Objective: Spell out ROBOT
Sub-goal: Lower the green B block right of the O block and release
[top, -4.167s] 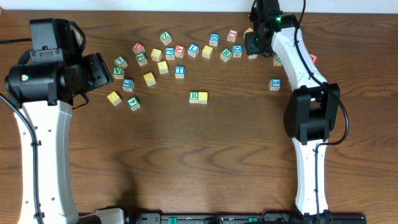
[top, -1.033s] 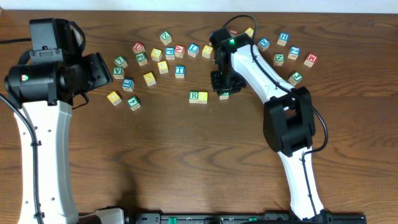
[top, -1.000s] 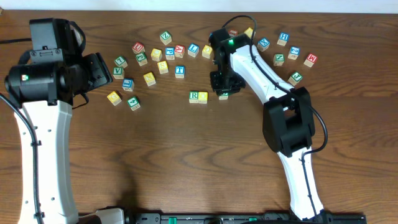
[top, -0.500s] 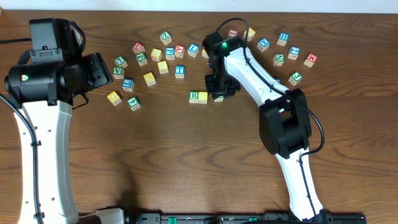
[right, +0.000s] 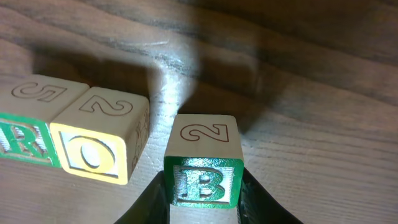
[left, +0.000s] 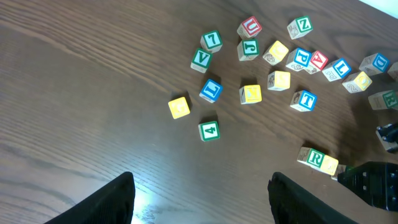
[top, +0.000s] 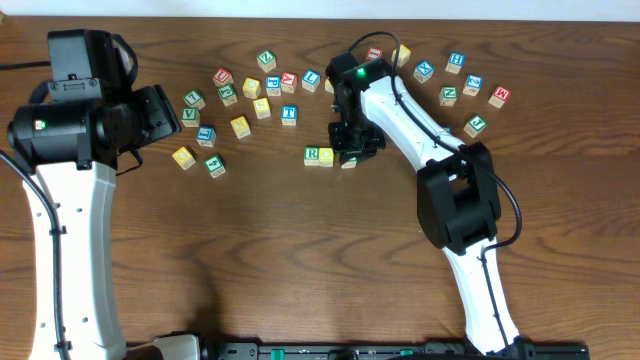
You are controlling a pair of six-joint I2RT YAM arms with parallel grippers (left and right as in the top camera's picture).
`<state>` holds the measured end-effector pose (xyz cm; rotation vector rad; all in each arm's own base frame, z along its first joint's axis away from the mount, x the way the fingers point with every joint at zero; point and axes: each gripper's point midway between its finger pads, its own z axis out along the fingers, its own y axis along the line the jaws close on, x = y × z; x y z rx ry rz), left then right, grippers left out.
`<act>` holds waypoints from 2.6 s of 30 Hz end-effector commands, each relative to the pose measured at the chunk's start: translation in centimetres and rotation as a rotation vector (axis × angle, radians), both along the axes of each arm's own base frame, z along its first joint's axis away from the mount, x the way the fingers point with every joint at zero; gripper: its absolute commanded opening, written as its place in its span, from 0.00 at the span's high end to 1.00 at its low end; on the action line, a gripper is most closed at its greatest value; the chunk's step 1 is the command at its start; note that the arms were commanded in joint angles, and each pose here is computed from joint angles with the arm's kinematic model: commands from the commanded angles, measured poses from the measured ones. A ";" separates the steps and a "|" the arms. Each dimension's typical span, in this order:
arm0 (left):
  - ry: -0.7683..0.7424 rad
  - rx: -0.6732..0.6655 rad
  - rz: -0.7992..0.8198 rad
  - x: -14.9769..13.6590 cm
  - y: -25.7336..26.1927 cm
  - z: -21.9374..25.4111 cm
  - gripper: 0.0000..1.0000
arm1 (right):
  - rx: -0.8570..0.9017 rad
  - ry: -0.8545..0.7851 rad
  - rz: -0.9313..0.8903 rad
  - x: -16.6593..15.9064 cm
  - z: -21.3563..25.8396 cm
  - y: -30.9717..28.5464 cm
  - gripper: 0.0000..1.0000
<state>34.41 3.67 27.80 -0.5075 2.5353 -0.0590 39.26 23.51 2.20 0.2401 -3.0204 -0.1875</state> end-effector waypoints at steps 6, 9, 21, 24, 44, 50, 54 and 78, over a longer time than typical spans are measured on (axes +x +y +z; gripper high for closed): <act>0.002 0.006 -0.003 0.0 0.2 -0.1 0.32 | 0.049 -0.059 0.011 0.3 4.2 -0.1 0.68; 0.002 0.006 -0.003 0.0 0.2 -0.1 0.32 | 0.057 -0.075 0.008 0.4 5.2 -0.5 0.67; 0.000 0.006 -0.003 0.1 0.2 0.0 0.32 | -0.067 -0.001 -0.056 -0.7 5.1 -5.8 0.71; -0.002 0.007 -0.003 0.1 0.2 0.0 0.32 | -0.069 0.015 -0.047 -1.3 3.8 -5.5 0.72; -0.002 0.007 -0.003 0.1 0.2 0.0 0.32 | -0.025 -0.063 -0.004 -1.2 -0.3 -1.9 0.71; -0.001 0.007 -0.003 0.1 0.2 0.0 0.32 | -0.012 -0.087 0.007 -0.9 -0.3 -1.2 0.71; -0.001 0.007 -0.003 0.1 0.2 0.0 0.32 | -0.017 -0.078 0.007 -1.1 -0.3 -1.3 0.78; -0.002 0.007 -0.003 0.1 0.2 0.0 0.32 | 0.036 -0.427 -0.025 6.5 3.4 -0.3 0.81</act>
